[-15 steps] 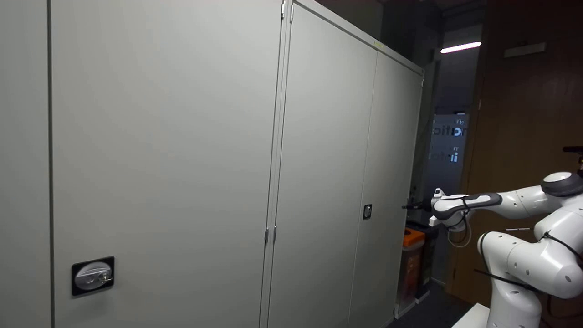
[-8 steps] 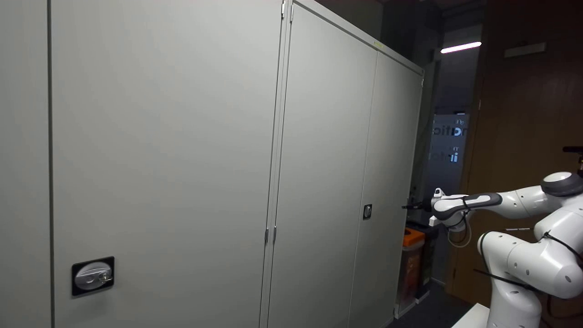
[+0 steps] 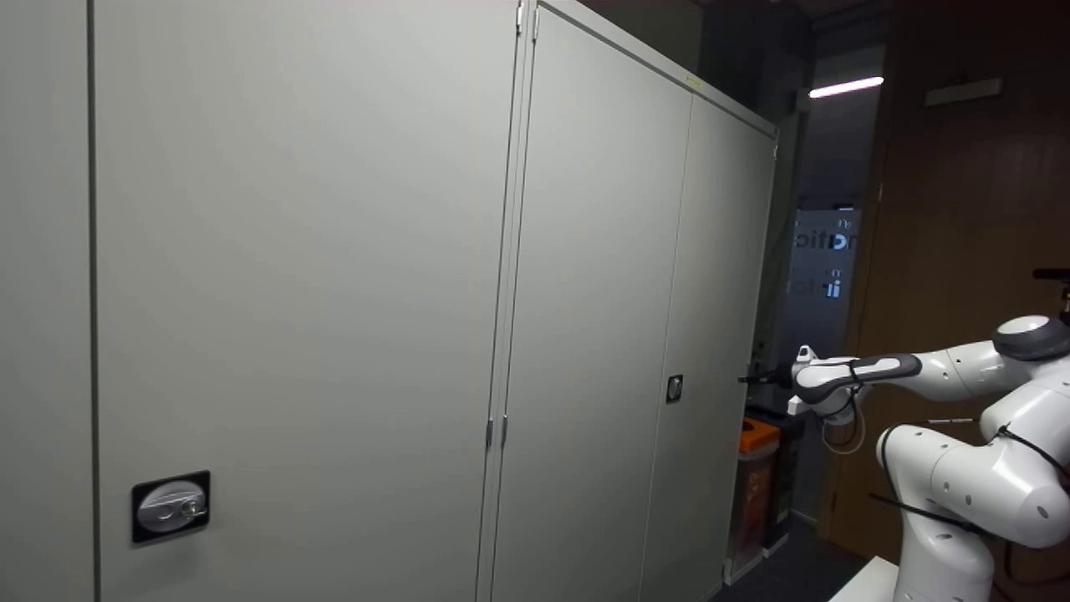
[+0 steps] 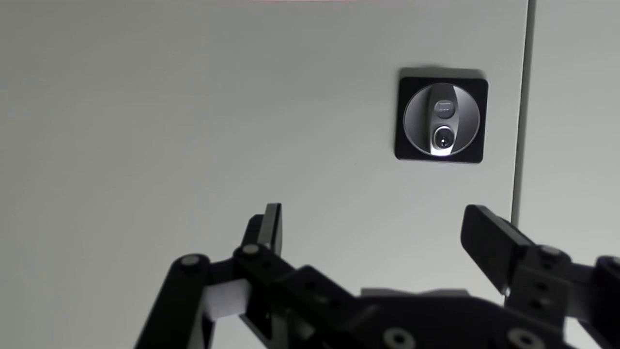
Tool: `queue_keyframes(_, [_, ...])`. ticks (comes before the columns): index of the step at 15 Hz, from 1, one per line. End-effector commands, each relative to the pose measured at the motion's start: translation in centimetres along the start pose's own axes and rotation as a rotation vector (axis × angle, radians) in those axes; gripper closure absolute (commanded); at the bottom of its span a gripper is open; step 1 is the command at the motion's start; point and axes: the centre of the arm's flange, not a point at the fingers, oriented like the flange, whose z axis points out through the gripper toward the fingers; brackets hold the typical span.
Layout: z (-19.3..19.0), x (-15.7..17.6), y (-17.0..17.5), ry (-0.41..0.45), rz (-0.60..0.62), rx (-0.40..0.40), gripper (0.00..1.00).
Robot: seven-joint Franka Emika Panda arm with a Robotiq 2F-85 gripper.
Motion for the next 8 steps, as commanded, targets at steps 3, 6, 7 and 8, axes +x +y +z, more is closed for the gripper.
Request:
queue_keyframes(3, [2.7, 0.3, -2.8, 0.076, 0.14, -0.018, 0.0])
queue_keyframes(6, [4.3, 0.7, -3.8, 0.101, 0.166, 0.015, 0.0])
queue_keyframes(7, [4.8, 0.7, -4.1, 0.109, 0.168, 0.024, 0.0])
queue_keyframes(8, [5.4, 0.6, -4.5, 0.112, 0.169, 0.04, 0.0])
